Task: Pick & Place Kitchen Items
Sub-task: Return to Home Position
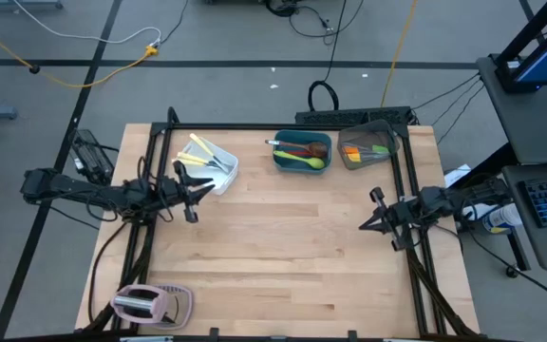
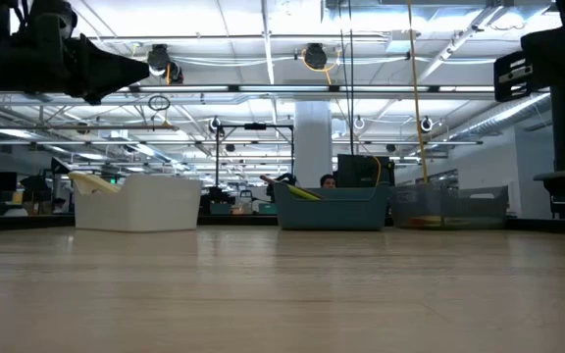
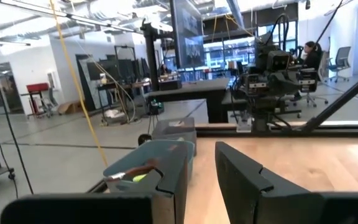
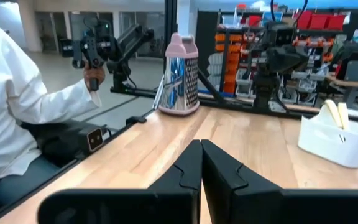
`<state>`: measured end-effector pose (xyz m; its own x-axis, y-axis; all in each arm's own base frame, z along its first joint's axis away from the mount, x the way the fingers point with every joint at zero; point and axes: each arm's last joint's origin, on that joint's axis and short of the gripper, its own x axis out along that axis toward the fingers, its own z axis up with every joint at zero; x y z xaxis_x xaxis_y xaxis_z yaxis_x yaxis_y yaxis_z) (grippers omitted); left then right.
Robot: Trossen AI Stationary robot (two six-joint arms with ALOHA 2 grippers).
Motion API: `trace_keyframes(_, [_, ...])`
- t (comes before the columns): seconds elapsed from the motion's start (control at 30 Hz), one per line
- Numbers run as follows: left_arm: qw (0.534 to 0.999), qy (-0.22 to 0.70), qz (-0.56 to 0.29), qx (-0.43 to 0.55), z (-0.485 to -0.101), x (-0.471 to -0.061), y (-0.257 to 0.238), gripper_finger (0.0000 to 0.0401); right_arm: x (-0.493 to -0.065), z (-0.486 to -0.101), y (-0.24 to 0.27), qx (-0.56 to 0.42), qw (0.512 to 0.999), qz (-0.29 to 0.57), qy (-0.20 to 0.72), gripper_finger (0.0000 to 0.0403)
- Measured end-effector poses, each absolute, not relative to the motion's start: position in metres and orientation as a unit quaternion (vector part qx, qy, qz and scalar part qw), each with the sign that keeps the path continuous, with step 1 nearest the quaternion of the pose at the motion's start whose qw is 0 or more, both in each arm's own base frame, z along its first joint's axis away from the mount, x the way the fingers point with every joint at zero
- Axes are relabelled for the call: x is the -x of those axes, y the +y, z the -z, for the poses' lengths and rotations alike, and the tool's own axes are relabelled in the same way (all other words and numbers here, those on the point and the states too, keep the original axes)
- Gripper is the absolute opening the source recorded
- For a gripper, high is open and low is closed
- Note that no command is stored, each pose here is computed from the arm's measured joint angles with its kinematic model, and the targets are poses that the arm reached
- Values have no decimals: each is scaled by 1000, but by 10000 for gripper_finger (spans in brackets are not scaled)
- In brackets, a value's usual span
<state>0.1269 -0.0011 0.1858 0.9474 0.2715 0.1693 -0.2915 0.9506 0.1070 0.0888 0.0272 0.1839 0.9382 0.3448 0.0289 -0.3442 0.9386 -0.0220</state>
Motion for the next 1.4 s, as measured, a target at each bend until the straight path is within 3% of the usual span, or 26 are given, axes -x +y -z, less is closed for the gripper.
trace_keyframes(0.83, [989,53,-96,-95,-160,-128,-3,88,-93,-177,27,1,988,-148,-45,6])
trace_keyframes(1.4, [988,4,-86,-128,-171,-106,-2,88,-93,-176,27,1,988,-149,-45,8])
